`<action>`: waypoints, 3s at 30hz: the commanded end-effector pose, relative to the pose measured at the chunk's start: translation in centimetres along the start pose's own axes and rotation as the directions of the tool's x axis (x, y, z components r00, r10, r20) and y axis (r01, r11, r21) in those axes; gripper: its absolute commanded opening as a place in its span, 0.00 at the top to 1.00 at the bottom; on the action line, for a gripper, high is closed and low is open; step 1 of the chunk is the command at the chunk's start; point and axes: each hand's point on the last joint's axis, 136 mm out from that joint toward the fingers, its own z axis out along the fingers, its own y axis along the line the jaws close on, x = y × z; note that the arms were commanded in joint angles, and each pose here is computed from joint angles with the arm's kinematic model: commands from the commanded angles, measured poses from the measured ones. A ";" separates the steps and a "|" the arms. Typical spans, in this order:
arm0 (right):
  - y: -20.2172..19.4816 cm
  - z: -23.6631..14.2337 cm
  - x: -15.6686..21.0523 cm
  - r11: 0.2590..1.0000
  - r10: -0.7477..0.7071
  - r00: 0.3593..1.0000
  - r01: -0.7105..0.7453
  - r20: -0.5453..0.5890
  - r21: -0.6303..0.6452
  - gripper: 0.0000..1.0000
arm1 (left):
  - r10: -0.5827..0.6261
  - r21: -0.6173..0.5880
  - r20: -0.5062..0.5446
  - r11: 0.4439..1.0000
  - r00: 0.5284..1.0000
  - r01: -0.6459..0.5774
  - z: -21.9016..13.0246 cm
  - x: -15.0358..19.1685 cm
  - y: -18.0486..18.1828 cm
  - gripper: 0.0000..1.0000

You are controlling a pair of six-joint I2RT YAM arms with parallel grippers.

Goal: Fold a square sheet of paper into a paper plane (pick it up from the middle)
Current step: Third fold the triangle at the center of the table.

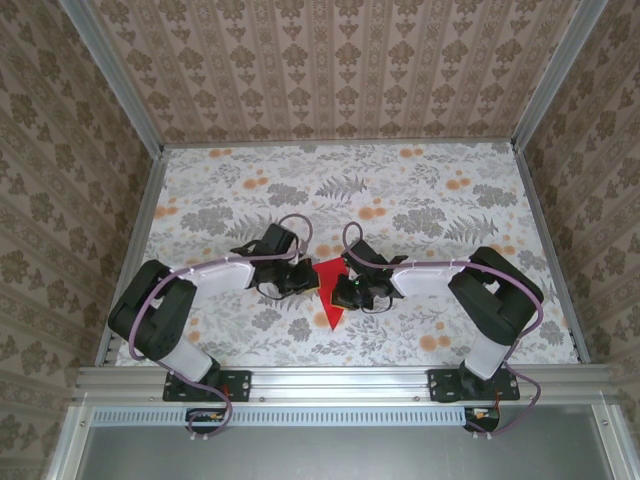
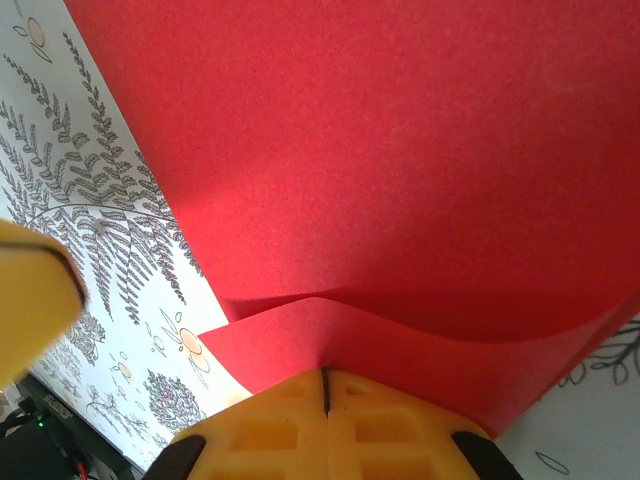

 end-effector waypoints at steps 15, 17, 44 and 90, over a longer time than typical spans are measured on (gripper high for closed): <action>-4.6 0.6 1.0 0.985 0.056 0.998 -0.051 -0.022 0.165 0.95 | 0.008 -0.033 -0.095 0.999 0.995 -0.011 2.5 2.9 0.0 1.00; -4.5 0.6 1.0 0.985 0.056 0.998 -0.051 -0.023 0.163 0.95 | 0.008 -0.041 -0.098 0.999 0.995 -0.012 2.7 2.9 0.1 1.00; 1.1 -2.6 1.6 0.987 -0.111 0.994 0.113 0.021 -0.112 0.94 | -0.019 -0.282 -0.114 0.959 0.993 -0.014 3.6 3.9 5.6 1.00; 1.2 -2.1 4.1 0.981 -0.179 0.984 0.179 0.010 -0.068 0.94 | -0.050 -0.381 -0.063 0.924 0.997 0.022 3.0 4.0 7.7 1.00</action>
